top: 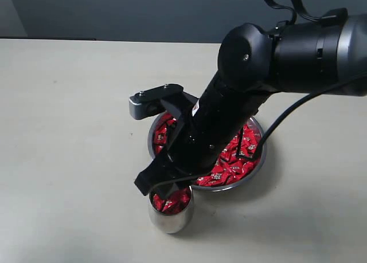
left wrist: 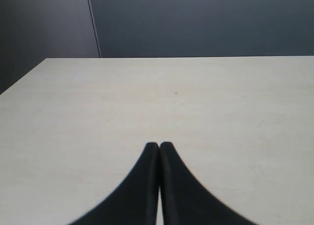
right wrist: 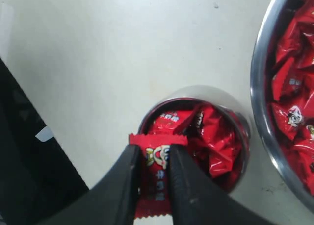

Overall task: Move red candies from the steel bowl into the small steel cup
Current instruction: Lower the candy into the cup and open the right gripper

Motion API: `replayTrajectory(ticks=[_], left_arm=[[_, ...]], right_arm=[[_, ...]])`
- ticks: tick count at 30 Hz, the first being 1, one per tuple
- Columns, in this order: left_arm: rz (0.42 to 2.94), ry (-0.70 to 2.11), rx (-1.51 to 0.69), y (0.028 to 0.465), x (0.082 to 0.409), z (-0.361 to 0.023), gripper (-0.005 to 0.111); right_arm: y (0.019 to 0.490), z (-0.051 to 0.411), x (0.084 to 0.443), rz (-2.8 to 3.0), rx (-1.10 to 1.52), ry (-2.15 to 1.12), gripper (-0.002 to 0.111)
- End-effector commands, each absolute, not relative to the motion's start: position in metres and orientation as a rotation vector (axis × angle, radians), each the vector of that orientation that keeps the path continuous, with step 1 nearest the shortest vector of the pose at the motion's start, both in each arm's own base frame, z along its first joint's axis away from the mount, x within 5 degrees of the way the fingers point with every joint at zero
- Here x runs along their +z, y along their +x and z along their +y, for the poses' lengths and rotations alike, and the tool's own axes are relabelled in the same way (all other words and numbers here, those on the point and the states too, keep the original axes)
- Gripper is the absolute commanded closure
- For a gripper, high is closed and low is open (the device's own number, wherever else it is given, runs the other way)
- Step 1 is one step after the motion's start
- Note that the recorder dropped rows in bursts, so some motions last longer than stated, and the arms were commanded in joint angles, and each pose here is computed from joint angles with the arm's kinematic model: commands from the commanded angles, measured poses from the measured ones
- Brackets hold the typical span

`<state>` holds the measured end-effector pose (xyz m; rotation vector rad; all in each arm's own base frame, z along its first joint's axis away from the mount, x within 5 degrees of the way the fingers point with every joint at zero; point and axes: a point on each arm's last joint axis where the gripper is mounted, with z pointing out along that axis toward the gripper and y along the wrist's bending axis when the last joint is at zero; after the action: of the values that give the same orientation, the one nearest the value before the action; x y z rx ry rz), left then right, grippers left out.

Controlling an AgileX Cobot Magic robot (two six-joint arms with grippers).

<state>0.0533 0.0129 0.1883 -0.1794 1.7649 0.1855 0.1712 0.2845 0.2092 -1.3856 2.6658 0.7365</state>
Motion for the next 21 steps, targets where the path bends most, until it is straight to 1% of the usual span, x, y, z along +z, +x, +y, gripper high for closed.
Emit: replayTrajectory(ticks=[1,21], left_arm=[[1.762,-0.181,0.186,0.0532,0.1875,0.0129,0.106],[1.762,-0.181,0.186,0.0532,0.1875,0.0129,0.106]], right_arm=[[0.1715,0.2855,0.2107,2.634,0.735,-1.410,0.109],[0.1766,0.2853,0.2091,2.585,0.673,-1.421,0.109]])
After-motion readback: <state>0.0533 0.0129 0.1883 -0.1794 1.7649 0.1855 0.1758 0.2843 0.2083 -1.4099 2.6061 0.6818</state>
